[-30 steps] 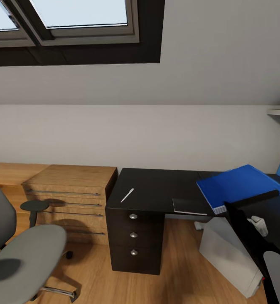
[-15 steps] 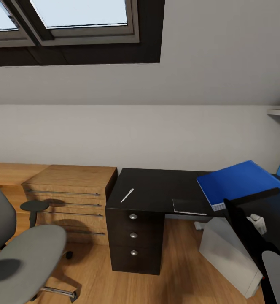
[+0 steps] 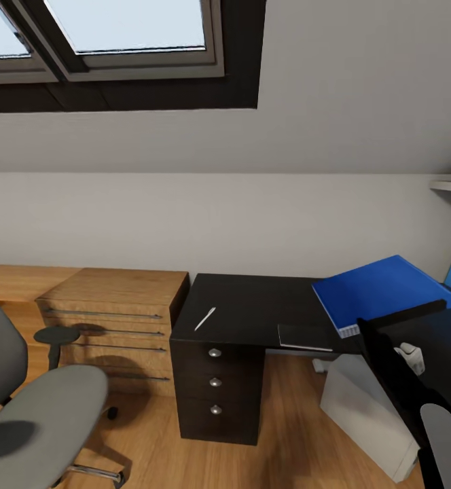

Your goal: In the bedroom, organize the workspace by keeping the computer under the desk, ensuring the monitor is on the desk, placing the keyboard on the desk next to the monitor, placing the mouse on the desk next to the keyboard, moving the folder from the swivel chair onto the desk next to the mouse, stacking the notebook on top of the folder with the pen on top of the notebook, and positioning the swivel chair next to the desk.

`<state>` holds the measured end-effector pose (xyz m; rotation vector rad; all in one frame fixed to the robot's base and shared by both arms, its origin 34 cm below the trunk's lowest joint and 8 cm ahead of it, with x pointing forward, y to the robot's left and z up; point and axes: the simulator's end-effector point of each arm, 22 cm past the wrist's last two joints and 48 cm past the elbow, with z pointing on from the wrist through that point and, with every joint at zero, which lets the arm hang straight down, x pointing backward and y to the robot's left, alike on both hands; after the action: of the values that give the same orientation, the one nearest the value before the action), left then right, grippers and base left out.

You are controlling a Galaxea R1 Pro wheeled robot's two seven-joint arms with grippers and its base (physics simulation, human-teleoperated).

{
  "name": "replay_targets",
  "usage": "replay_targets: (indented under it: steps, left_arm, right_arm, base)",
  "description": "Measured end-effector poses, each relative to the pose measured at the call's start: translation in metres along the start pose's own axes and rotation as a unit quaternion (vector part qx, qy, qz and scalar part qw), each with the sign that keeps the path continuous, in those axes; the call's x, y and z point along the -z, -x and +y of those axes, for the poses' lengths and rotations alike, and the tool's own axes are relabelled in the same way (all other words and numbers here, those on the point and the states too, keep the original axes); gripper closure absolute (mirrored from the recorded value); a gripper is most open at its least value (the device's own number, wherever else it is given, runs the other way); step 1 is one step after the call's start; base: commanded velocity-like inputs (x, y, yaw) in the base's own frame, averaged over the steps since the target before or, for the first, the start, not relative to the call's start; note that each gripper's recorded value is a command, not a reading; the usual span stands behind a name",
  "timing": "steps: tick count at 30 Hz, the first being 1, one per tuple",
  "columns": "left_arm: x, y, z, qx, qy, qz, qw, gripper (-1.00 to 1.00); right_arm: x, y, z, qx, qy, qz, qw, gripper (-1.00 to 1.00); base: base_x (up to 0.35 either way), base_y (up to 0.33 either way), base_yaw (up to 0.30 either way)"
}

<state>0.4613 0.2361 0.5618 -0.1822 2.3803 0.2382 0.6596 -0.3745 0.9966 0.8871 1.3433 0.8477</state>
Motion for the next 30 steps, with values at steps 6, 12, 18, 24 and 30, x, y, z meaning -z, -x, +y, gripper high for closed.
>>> replay_targets:
  steps: [6, 12, 18, 24, 30]
  left_arm:
    - [0.007, 0.006, 0.001, 0.000, 0.000, 0.002, 1.0000, -1.00]
    - [0.010, 0.006, 0.002, -0.001, 0.000, 0.004, 1.0000, -1.00]
    - [0.009, 0.003, 0.002, -0.001, 0.001, 0.008, 1.0000, -1.00]
    - [0.009, 0.000, 0.003, -0.002, 0.001, 0.011, 0.9999, -1.00]
    - [0.009, -0.003, 0.003, -0.003, 0.002, 0.014, 0.9999, -1.00]
  right_arm:
    - [-0.001, 0.002, 0.007, -0.001, -0.002, 0.002, 1.0000, 1.00]
    - [-0.002, 0.002, 0.006, -0.002, -0.007, 0.005, 1.0000, 1.00]
    - [-0.003, -0.002, -0.001, -0.003, -0.015, 0.009, 0.9998, 1.00]
    - [-0.004, -0.006, -0.015, -0.004, -0.038, 0.013, 0.9992, 1.00]
    - [-0.009, -0.023, -0.006, -0.001, -0.027, 0.031, 0.9992, 1.00]
  base:
    - [0.000, 0.000, -0.120]
    - [0.000, 0.000, -0.193]
    - [0.000, 0.000, -0.190]
    - [0.000, 0.000, -0.130]
    - [0.000, 0.000, -0.033]
